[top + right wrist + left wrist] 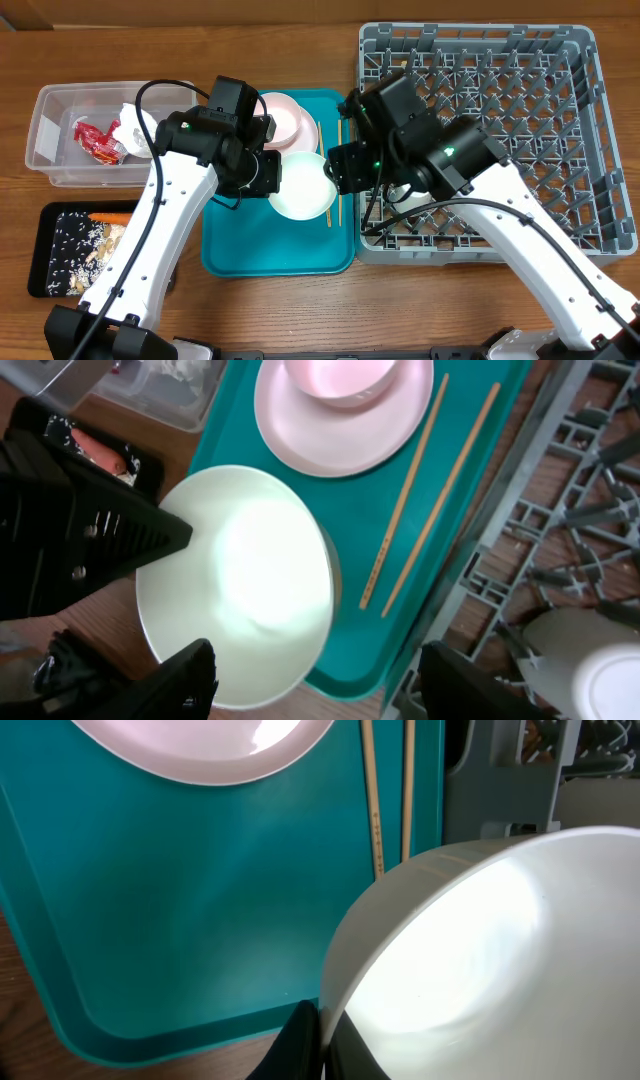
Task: Sort waste into correct bins and load items into the dishwasher
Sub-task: 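Lift the white bowl right while the right gripper grasps its rim, then release the left gripper and carry the bowl up with the right gripper, then carry the white bowl to the back of the dish rack, right gripper, then lower the bowl upside down into the rack's back row and release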
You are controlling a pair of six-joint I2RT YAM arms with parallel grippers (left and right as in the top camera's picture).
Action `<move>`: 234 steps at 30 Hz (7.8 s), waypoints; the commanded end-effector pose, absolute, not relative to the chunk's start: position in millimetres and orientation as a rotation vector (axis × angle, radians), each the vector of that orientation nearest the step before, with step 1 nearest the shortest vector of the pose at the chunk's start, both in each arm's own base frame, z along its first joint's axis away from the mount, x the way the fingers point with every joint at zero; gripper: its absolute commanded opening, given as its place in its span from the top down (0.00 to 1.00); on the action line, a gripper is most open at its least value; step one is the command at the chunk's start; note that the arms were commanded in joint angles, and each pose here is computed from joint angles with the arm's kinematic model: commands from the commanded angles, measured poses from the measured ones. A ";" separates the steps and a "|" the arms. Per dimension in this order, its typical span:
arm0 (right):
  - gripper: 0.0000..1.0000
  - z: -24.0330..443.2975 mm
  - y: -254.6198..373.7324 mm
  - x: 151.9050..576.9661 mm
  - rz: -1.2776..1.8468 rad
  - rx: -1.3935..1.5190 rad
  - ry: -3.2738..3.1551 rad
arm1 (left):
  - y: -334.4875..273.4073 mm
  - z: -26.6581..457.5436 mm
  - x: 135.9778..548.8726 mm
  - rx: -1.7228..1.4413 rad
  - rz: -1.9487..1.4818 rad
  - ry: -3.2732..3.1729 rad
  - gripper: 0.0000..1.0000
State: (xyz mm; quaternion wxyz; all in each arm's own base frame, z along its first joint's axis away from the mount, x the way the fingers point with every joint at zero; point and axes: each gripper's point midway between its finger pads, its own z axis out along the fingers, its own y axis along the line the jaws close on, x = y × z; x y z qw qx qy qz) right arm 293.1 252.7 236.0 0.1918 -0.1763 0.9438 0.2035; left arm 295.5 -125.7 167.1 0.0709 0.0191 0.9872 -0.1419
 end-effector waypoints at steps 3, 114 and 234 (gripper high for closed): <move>0.37 217.8 251.6 296.2 0.533 -0.485 2.659 | -133.3 183.0 296.0 0.099 -0.480 2.922 0.94; 0.96 242.8 71.2 561.9 -0.920 -0.695 1.766 | -165.2 312.6 384.4 0.205 -0.664 2.357 0.00; 0.44 235.7 145.4 486.6 -0.212 -0.470 2.123 | -165.2 312.5 384.3 0.205 -0.664 2.358 0.00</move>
